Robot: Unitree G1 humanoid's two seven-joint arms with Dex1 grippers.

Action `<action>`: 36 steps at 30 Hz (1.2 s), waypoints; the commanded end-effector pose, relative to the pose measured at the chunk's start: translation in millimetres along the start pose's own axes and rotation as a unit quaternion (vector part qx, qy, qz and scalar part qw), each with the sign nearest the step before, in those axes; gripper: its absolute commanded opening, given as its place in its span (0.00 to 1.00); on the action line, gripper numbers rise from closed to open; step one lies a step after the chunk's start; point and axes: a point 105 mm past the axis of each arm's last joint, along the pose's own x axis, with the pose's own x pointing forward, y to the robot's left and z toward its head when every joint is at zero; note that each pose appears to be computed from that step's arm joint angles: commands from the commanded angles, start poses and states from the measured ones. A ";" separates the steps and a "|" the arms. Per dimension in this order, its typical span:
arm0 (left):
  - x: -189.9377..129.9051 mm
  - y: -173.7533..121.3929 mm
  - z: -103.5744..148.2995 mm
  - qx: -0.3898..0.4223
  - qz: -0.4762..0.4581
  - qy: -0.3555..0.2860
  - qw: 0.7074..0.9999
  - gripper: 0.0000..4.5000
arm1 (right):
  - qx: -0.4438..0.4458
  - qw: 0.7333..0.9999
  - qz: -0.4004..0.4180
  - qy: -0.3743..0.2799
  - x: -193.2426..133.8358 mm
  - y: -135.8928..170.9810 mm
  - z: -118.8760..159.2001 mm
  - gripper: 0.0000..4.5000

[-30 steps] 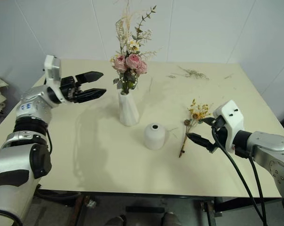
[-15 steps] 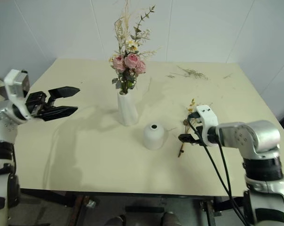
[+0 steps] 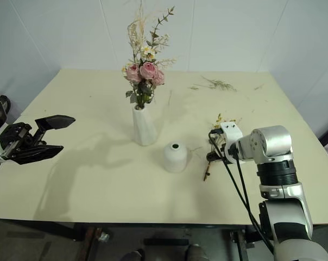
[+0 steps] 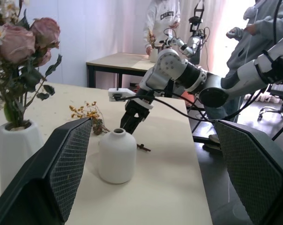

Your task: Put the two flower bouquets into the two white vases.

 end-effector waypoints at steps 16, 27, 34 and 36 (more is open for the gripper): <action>6.9 -13.2 4.0 0.018 -0.056 -0.010 0.998 1.00 | -0.014 0.999 -0.012 0.033 9.2 15.9 -2.4 0.66; 11.1 -5.4 2.4 0.015 -0.066 -0.012 0.998 1.00 | -0.010 1.000 -0.006 -0.007 -2.3 12.3 1.9 0.01; 13.5 0.0 2.6 0.013 -0.069 -0.014 0.997 1.00 | -0.014 0.980 -0.080 -0.181 -38.0 -6.2 47.1 0.01; 16.2 1.9 2.0 0.010 -0.074 -0.016 0.997 1.00 | -0.017 0.955 -0.099 -0.277 -54.0 -9.0 70.3 0.01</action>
